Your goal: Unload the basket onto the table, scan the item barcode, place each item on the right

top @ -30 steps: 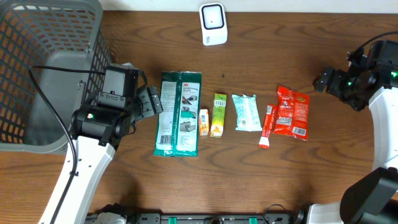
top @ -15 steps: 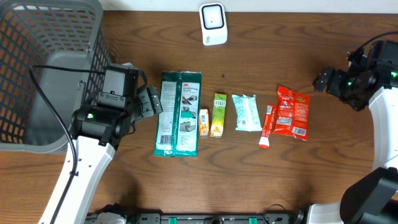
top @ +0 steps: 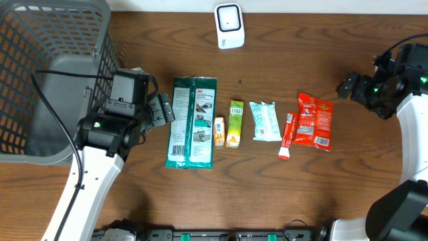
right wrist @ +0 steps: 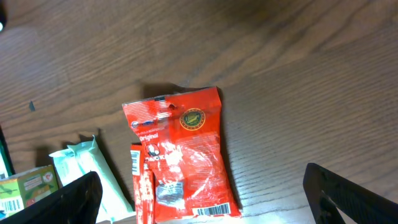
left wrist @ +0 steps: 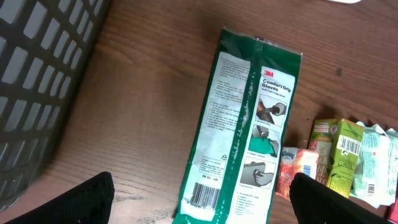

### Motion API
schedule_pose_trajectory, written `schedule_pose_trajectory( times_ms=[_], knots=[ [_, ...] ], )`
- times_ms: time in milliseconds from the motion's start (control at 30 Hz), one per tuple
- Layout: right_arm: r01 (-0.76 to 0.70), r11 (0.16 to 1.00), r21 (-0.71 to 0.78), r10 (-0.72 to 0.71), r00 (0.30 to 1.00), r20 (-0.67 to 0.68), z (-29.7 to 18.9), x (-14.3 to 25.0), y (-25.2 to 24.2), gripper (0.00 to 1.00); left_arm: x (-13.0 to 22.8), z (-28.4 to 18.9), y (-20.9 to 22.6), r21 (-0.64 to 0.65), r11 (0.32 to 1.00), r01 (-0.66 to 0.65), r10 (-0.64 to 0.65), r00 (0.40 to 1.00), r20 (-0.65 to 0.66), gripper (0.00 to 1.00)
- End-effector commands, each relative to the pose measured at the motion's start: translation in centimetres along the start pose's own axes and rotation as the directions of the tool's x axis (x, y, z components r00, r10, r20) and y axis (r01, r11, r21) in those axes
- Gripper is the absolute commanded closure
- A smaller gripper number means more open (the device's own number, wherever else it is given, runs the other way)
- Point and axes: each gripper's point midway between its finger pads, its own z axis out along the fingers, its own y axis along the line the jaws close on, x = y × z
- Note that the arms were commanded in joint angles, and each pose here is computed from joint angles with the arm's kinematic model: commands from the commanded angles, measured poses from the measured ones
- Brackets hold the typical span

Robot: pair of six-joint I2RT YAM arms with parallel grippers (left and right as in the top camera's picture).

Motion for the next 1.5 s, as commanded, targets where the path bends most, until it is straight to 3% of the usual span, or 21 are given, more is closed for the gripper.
schedule_pose_trajectory(
  times_ms=[0, 100, 267, 333, 500, 633, 900, 1100, 1233, 1467],
  knots=[
    [-0.080, 0.994, -0.069, 0.079, 0.997, -0.020, -0.2, 0.1, 1.1, 0.01, -0.5, -0.3, 0.2, -0.009, 1.000, -0.004, 0.004, 1.000, 0.014, 0.09],
    [-0.139, 0.981, -0.134, 0.124, 0.985, -0.117, -0.4, 2.1, 2.3, 0.01, -0.5, -0.3, 0.2, -0.009, 1.000, -0.004, 0.004, 1.000, 0.014, 0.09],
    [-0.138, 0.982, -0.130, 0.120, 0.983, -0.139, -0.5, 2.7, 2.4, 0.01, -0.5, -0.3, 0.2, -0.009, 1.000, -0.004, 0.004, 1.000, 0.014, 0.09],
    [-0.119, 0.984, -0.132, 0.100, 0.985, -0.144, -0.5, 2.9, 2.5, 0.07, -0.5, -0.3, 0.2, -0.009, 1.000, -0.004, 0.004, 1.000, 0.014, 0.09],
    [-0.065, 0.987, -0.145, 0.043, 0.988, -0.146, -0.4, 3.2, 3.2, 0.09, -0.5, -0.3, 0.2, -0.009, 1.000, -0.004, 0.004, 1.000, 0.014, 0.09],
    [-0.041, 0.987, -0.153, 0.018, 0.989, -0.147, -0.3, 3.3, 3.9, 0.01, -0.5, -0.3, 0.2, -0.009, 1.000, -0.004, 0.004, 1.000, 0.014, 0.09],
    [-0.025, 0.987, -0.158, 0.006, 0.993, -0.120, -0.2, 2.7, 4.0, 0.01, -0.5, -0.3, 0.2, -0.009, 1.000, -0.004, 0.004, 1.000, 0.014, 0.09],
    [0.018, 0.998, -0.059, -0.027, 0.988, -0.155, 0.0, 3.8, 2.1, 0.24, -0.5, -0.3, 0.2, -0.009, 1.000, -0.004, 0.004, 1.000, 0.014, 0.09],
    [0.035, 0.998, -0.060, -0.044, 0.986, -0.162, 0.0, 4.1, 2.2, 0.32, -0.5, -0.3, 0.2, -0.009, 1.000, -0.004, 0.004, 1.000, 0.014, 0.09],
    [0.105, 0.990, -0.089, -0.122, 0.969, -0.215, 0.2, 5.8, 4.4, 0.25, -0.5, -0.3, 0.2, -0.009, 1.000, -0.004, 0.004, 1.000, 0.014, 0.09]
  ],
)
